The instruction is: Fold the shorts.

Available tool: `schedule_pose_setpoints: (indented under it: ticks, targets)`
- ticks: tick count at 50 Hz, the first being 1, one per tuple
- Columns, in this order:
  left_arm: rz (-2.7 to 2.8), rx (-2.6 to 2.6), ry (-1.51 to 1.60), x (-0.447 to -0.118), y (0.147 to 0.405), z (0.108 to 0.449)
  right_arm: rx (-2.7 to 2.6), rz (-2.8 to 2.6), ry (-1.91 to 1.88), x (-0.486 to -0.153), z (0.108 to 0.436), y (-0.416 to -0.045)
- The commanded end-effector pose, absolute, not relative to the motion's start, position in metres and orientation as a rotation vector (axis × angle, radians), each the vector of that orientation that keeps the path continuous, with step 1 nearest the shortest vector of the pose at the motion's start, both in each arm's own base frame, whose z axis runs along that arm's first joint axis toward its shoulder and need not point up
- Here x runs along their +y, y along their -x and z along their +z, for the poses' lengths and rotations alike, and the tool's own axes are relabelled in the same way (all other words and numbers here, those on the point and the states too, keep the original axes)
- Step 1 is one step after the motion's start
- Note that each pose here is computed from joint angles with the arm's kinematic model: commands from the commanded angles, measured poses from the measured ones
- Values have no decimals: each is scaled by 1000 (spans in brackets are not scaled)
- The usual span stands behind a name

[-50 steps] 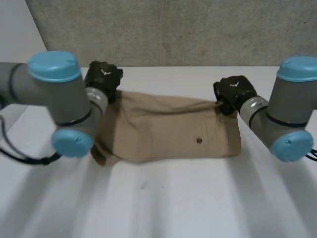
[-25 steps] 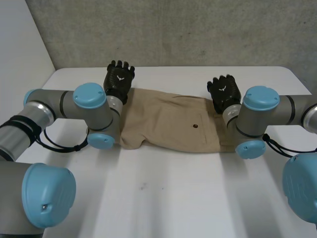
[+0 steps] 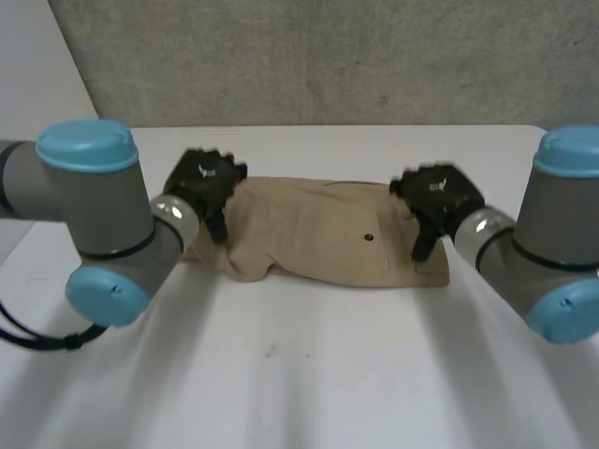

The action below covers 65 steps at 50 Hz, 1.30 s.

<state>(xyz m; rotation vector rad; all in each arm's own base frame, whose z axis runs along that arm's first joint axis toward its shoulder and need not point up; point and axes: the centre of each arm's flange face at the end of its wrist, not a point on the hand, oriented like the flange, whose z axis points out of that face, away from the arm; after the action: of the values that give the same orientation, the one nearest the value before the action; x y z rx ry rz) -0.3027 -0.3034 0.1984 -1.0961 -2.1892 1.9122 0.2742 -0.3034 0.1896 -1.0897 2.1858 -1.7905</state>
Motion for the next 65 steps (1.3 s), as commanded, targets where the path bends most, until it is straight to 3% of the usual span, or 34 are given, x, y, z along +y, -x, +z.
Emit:
schedule_pose_setpoints:
  ticks: [1, 12, 30, 37, 52, 59, 65]
  targets:
    - [1837, -2272, 1102, -309, 284, 176, 2239, -1690, 1047, -300, 161, -258]
    - [1918, -2301, 1132, -335, 273, 152, 2251, -1702, 1034, -308, 127, -253]
    - [2065, -2396, 1281, -363, 244, 134, 2270, -1708, 1032, -313, 121, -251]
    - [2007, -2424, 1305, -356, 239, 125, 2268, -1728, 1028, -315, 120, -251]
    - [2173, -2335, 1099, -342, 235, 188, 2296, -1861, 1154, -322, 132, -243]
    - [2235, -2306, 849, -342, 214, 222, 2343, -1982, 1202, -334, 163, -210]
    - [2186, -2318, 786, -335, 207, 227, 2388, -2069, 1381, -351, 186, -185]
